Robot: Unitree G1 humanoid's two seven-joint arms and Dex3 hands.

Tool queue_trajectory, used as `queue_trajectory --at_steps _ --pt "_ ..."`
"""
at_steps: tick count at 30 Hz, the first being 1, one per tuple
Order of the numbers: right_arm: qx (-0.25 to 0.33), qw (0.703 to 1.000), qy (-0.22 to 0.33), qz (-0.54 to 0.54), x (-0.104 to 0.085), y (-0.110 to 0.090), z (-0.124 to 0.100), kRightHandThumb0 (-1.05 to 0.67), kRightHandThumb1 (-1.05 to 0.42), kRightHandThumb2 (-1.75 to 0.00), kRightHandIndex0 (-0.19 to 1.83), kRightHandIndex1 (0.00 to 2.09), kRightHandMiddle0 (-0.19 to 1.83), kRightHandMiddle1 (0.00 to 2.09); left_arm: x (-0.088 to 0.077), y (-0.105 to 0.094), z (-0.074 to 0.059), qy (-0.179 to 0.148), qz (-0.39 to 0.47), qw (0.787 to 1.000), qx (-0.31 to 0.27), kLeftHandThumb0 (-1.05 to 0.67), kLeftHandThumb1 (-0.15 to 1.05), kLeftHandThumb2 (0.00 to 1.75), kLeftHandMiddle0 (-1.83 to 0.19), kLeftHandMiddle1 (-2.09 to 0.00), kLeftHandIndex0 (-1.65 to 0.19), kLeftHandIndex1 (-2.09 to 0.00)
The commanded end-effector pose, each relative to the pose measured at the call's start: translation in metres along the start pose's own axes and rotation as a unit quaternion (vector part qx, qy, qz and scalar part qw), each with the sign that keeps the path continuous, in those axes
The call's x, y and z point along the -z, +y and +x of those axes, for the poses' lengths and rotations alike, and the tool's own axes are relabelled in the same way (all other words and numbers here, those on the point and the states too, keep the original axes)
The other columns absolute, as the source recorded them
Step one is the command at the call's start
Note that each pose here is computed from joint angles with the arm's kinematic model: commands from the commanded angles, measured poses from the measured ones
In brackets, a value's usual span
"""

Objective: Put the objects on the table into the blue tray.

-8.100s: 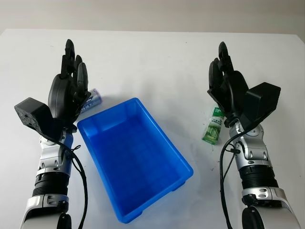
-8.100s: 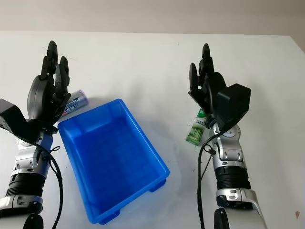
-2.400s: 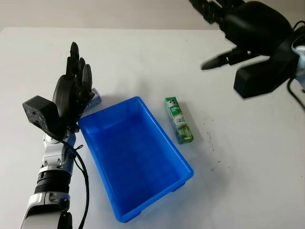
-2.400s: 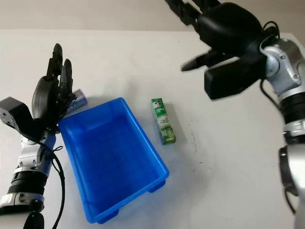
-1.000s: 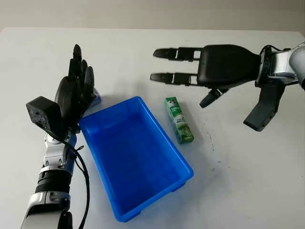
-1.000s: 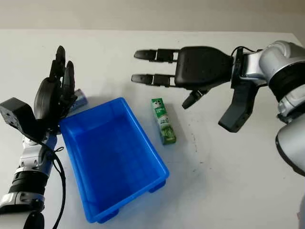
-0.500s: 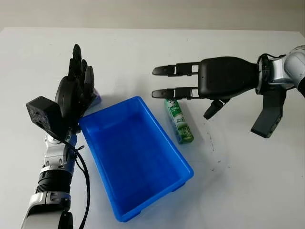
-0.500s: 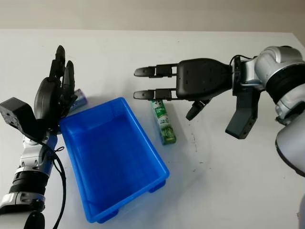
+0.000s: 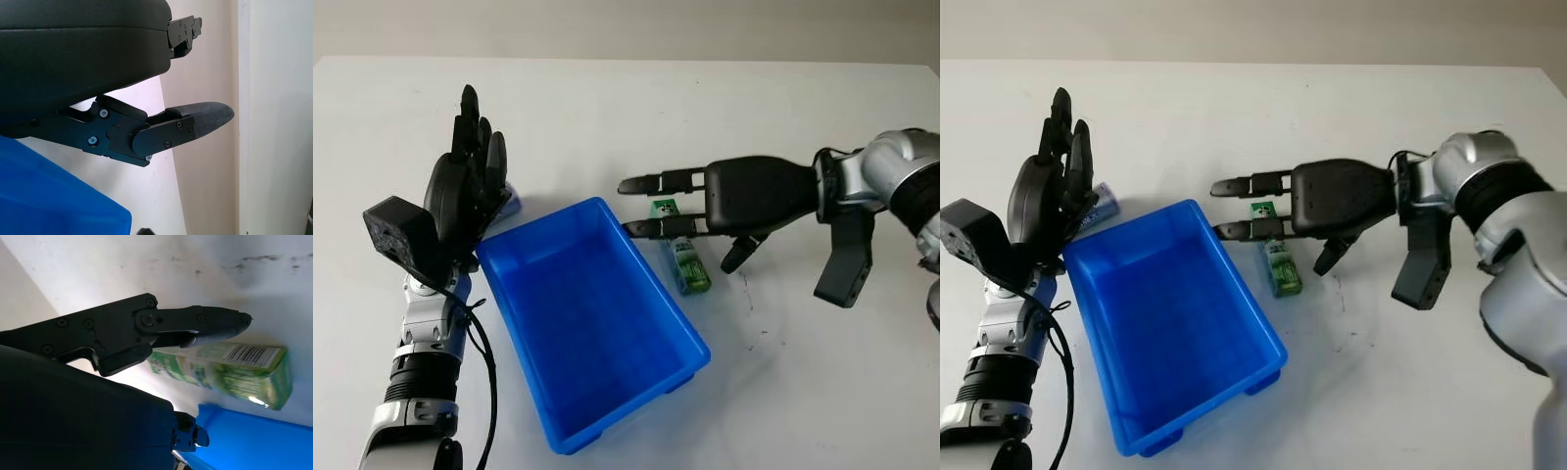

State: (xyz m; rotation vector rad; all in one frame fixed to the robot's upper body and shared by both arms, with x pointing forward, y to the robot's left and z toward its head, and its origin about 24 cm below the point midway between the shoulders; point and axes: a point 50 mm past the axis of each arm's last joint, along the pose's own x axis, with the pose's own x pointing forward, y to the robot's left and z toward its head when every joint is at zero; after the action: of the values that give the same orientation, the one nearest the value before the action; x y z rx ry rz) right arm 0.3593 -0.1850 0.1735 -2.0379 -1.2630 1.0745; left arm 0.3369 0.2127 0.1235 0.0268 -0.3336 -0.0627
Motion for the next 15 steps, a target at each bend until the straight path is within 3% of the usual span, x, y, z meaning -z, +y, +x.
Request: queue_trajectory --at_steps 1,7,11,15 --pt "0.005 1.0 -0.006 0.014 -0.005 0.003 0.004 -0.71 -1.05 -0.32 -0.09 0.08 -0.04 0.08 -0.001 -0.001 -0.003 -0.004 -0.006 1.0 -0.002 -0.65 1.05 0.66 0.19 0.0 0.19 0.0" --pt "0.007 0.999 -0.01 0.038 -0.011 0.006 0.011 -0.63 -1.05 -0.26 0.18 0.2 0.18 0.21 0.0 0.002 -0.006 -0.006 -0.013 1.0 -0.007 -0.66 1.05 0.63 0.19 0.0 0.19 0.0" --pt "0.01 0.999 -0.005 0.043 -0.012 0.008 0.011 -0.6 -1.05 -0.26 0.21 0.2 0.15 0.31 0.0 0.005 -0.007 -0.005 -0.012 1.0 -0.01 -0.66 1.05 0.62 0.19 0.0 0.19 0.0" --pt "0.032 0.999 -0.001 0.035 -0.016 0.011 0.012 -0.59 -1.05 -0.22 0.33 0.23 0.01 0.75 0.0 0.005 -0.008 -0.004 -0.01 1.0 -0.009 -0.65 1.05 0.63 0.19 0.0 0.19 0.0"
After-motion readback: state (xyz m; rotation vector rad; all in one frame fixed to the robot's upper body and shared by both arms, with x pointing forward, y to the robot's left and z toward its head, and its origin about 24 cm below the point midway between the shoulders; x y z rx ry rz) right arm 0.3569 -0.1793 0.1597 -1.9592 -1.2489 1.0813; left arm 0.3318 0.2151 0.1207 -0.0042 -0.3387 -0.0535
